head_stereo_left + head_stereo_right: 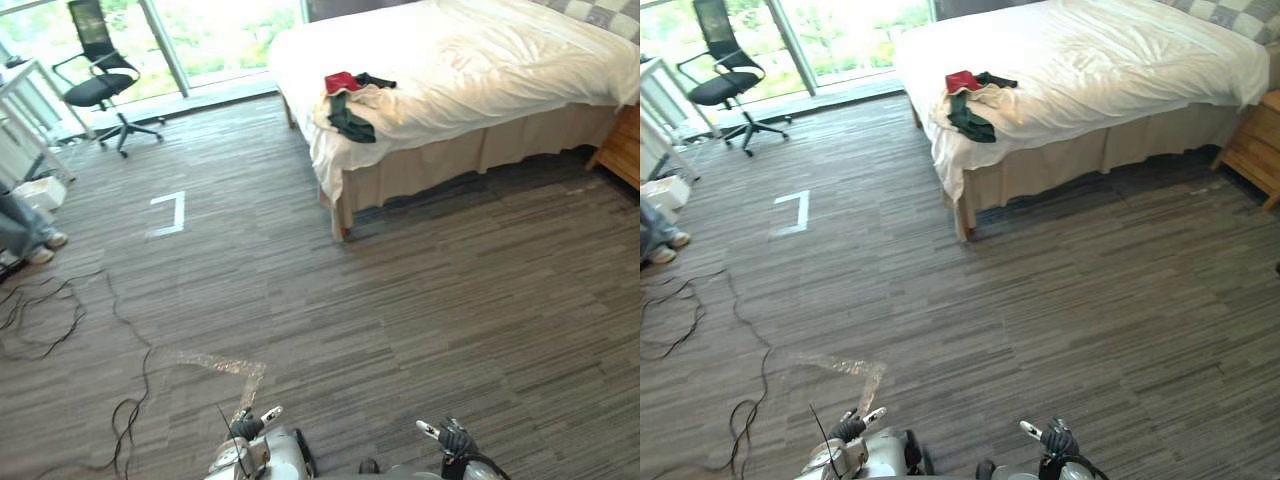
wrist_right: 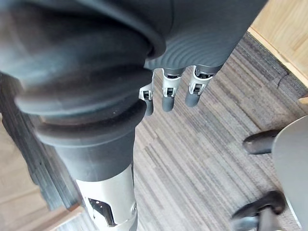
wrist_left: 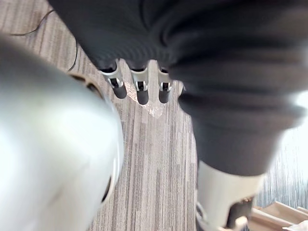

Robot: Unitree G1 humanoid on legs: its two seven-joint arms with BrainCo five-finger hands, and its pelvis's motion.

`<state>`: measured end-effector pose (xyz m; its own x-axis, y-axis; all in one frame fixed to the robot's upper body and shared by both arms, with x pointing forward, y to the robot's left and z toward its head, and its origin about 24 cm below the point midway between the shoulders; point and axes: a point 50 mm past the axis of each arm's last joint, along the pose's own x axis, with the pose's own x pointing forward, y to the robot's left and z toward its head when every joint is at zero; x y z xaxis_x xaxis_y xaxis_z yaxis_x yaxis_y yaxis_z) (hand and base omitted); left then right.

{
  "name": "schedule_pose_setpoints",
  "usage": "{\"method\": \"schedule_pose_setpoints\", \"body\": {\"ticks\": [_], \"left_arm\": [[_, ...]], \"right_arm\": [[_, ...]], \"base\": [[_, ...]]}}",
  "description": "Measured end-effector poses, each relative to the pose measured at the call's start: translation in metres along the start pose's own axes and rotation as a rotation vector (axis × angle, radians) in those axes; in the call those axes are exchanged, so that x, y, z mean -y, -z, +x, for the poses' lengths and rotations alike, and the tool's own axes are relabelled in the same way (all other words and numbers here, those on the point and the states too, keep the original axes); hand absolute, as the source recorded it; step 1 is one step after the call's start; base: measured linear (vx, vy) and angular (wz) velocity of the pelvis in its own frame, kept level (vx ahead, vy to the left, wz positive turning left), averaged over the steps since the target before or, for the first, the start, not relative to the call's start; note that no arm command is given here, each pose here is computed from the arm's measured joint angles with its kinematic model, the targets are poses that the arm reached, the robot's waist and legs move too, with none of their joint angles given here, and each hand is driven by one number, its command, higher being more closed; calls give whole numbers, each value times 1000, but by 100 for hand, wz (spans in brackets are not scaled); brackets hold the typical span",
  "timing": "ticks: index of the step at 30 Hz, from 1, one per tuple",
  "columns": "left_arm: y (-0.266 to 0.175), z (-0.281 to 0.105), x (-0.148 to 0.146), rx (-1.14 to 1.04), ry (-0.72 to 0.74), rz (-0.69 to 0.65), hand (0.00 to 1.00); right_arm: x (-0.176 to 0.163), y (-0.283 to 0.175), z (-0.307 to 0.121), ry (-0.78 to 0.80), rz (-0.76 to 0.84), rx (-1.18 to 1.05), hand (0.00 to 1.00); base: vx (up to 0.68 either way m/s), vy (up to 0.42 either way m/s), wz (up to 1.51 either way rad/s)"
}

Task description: Tidy the bed and pick cloth on bed and put in laundry

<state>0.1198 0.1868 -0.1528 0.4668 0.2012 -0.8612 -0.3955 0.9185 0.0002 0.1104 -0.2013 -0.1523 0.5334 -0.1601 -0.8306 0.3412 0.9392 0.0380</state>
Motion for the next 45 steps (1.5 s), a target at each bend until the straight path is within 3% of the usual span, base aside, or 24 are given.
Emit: {"method": "schedule_pose_setpoints", "body": {"ticks": [6,10,14,20,22,26,33,36,38,45], "left_arm": [[-4,3,-18,-47,-32,44,0],[-4,5,-24,-78,-17,215,0],[2,5,-19,-102,49,254,0],[7,2,-22,-102,49,201,0],[9,0,-23,-70,23,125,0],[11,-2,-4,-35,58,37,0],[3,0,3,8,82,50,0],[1,0,19,6,139,101,0],[-2,0,26,11,164,132,0],[0,1,17,-47,162,253,0]], "right_arm": [[-1,11,0,-4,10,-63,0],[-5,10,0,-6,60,-35,0],[-4,-3,2,-12,62,35,0],[-8,-7,2,-34,87,37,0],[-9,-5,2,-37,86,16,0],[-1,-14,3,-32,52,39,0],[4,-9,2,-8,40,30,0],[20,-9,-4,59,20,89,0],[16,-22,-4,72,9,156,0],[-7,-142,-30,112,-86,699,0]], "base": [[604,293,-50],[603,295,-10],[472,140,10],[591,-90,30],[560,-268,16],[592,-280,-29],[483,-73,-64],[336,95,52],[266,127,78],[198,96,71]]}}
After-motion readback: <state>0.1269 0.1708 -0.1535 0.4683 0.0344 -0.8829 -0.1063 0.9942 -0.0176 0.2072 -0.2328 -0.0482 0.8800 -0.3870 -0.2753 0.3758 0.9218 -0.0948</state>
